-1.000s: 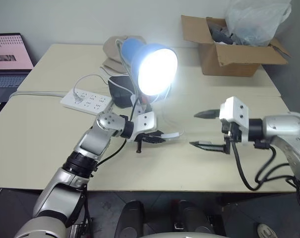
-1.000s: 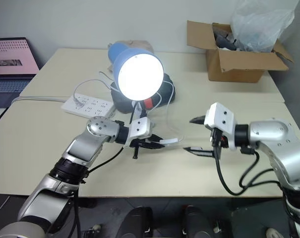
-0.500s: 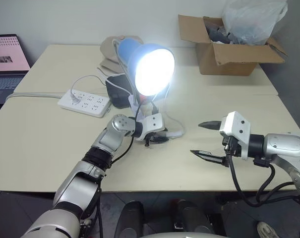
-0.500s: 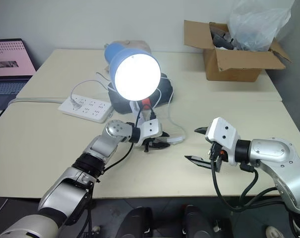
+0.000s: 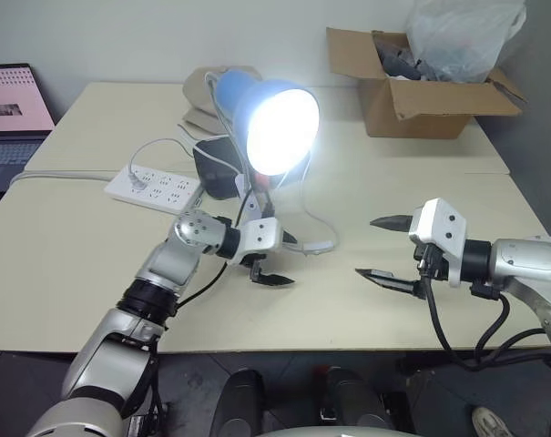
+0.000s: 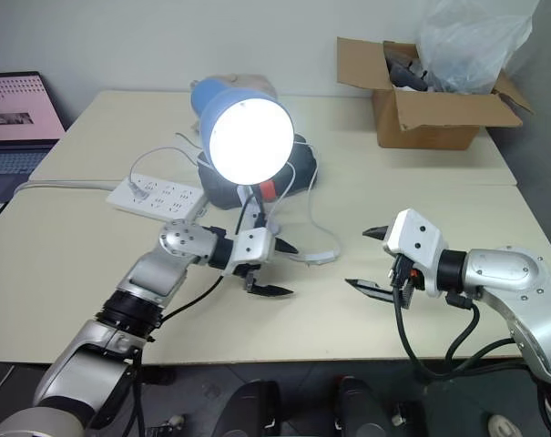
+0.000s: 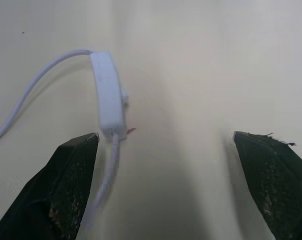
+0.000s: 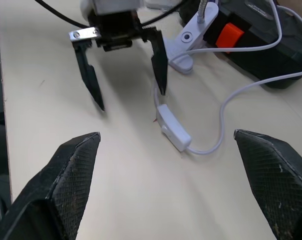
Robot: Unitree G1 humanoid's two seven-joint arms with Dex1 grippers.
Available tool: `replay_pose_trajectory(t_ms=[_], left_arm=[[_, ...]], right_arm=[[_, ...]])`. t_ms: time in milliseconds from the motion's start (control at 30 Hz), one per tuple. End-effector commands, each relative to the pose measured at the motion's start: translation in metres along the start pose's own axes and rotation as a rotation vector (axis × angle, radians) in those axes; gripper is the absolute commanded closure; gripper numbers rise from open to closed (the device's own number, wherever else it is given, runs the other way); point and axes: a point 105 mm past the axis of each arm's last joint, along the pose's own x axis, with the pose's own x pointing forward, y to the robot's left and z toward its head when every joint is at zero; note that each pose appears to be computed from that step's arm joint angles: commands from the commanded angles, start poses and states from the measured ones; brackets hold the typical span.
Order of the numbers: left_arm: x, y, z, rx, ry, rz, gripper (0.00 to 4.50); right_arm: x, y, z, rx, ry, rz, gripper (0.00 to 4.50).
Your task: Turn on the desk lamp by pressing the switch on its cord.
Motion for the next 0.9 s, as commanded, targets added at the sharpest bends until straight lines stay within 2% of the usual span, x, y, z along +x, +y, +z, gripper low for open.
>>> replay_pose_trajectory(t_ms=[33,133,267,433,667,900], left_arm=[[-0.028,0.009,0.018,0.016,-0.053,0.102,0.07],[-0.046,0.007,0.017,-0.013,-0.037,0.148,0.07],[-0.085,-0.003,0.009,-0.060,0.019,0.254,0.07],[-0.114,-0.015,0.011,-0.138,0.006,0.377,0.07],[-0.124,-0.040,0.007,-0.258,0.011,0.412,0.07],[-0.123,-0.041,0.007,-0.276,-0.005,0.429,0.07]], right_arm=[[-0.003,-0.008,0.007,-0.060,-0.026,-0.024,0.00],[-0.004,-0.012,0.005,-0.067,-0.031,-0.034,0.00],[-0.011,-0.019,0.001,-0.097,-0.064,-0.066,0.00],[-0.024,-0.038,-0.008,-0.078,-0.075,-0.114,0.00],[-0.035,-0.049,-0.019,-0.058,-0.064,-0.130,0.00],[-0.026,-0.045,-0.015,-0.057,-0.084,-0.098,0.00]])
